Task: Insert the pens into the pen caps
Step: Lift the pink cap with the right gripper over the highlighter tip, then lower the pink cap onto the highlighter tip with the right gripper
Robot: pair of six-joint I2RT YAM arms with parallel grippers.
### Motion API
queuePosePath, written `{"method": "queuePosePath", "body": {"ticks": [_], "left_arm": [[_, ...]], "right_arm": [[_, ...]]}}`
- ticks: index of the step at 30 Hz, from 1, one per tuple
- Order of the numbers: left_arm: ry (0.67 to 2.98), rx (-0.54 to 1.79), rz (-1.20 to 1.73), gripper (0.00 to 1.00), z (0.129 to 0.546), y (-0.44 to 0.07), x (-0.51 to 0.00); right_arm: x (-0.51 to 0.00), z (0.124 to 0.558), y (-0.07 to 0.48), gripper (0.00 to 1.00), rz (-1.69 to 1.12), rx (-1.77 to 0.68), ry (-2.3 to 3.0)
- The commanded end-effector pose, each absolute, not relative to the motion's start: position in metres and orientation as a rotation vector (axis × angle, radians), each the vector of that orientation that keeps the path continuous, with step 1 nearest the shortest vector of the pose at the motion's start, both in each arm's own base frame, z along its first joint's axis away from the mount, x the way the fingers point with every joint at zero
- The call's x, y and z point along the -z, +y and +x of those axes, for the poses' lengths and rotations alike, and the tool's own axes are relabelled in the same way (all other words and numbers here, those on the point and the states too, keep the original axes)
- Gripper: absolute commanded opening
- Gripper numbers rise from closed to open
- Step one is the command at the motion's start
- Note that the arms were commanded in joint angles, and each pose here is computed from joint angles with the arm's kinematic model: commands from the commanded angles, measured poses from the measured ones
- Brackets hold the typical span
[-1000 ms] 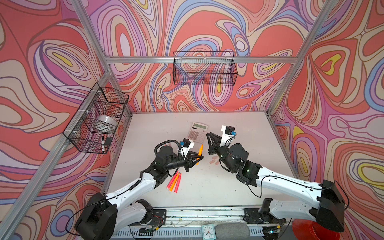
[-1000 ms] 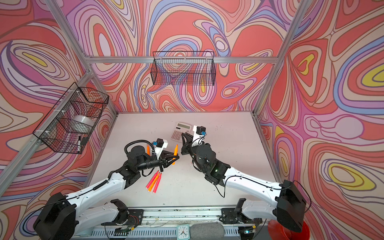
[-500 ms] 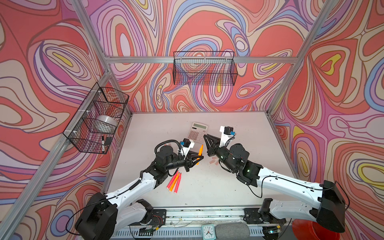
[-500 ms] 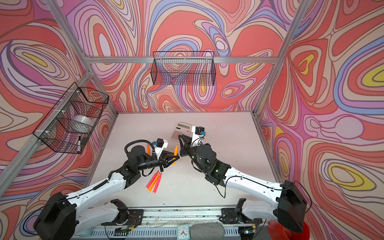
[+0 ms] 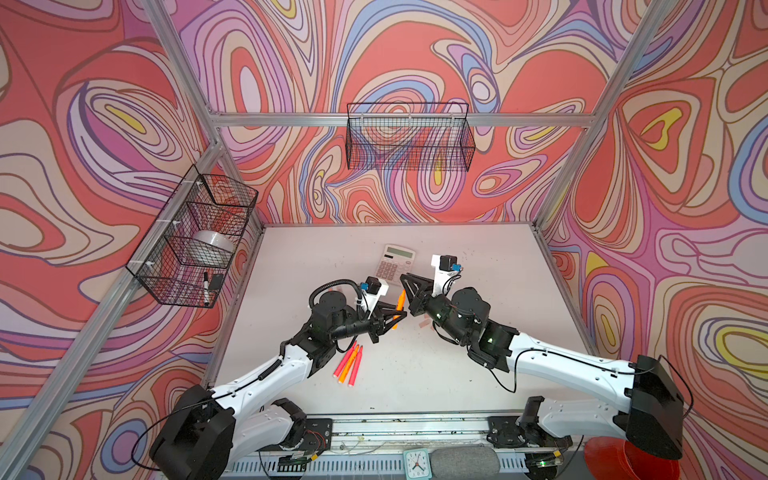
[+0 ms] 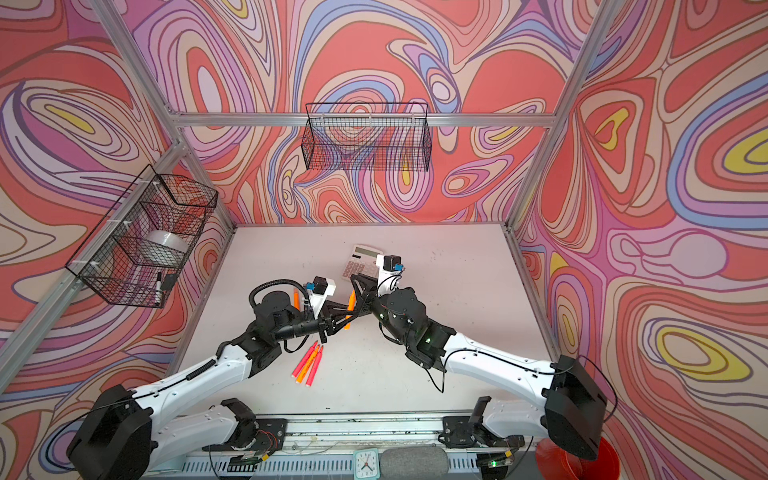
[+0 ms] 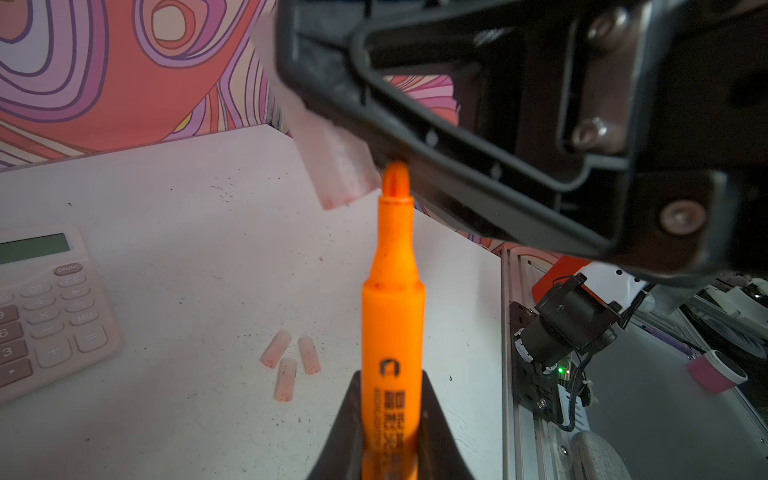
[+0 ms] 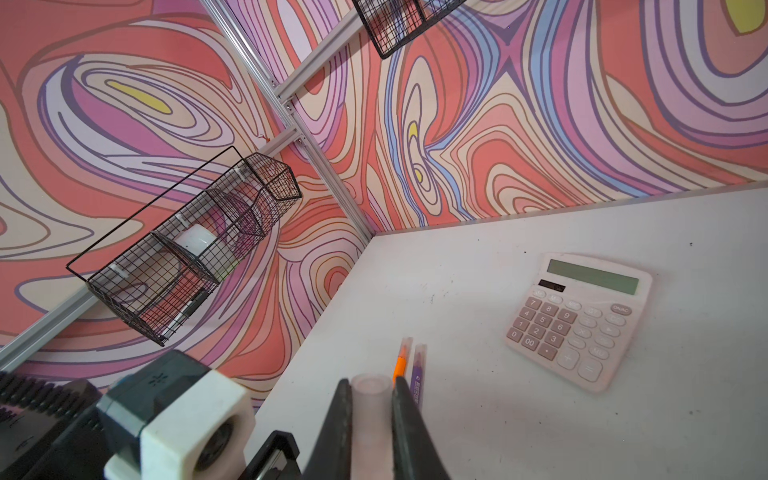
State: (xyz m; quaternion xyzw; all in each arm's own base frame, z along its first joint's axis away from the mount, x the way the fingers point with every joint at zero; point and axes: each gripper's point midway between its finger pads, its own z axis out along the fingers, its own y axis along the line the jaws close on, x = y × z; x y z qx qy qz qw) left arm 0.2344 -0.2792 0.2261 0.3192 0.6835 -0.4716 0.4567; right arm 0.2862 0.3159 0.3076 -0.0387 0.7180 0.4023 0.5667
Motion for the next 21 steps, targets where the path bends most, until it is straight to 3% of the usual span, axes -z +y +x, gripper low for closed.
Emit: {"method": "queuePosePath", "body": {"ticks": [1, 21], "left_arm": [[1.631, 1.154, 0.792, 0.0, 0.237, -0.281, -0.244], [1.618, 1.158, 0.801, 0.0, 0.234, -0.281, -0.246]], "right_arm": [[-0.314, 0.286, 0.32, 0.0, -0.096, -0.978, 1.675], [-0.326, 0.28, 0.307, 0.0, -0.071, -0.981, 1.653]]}}
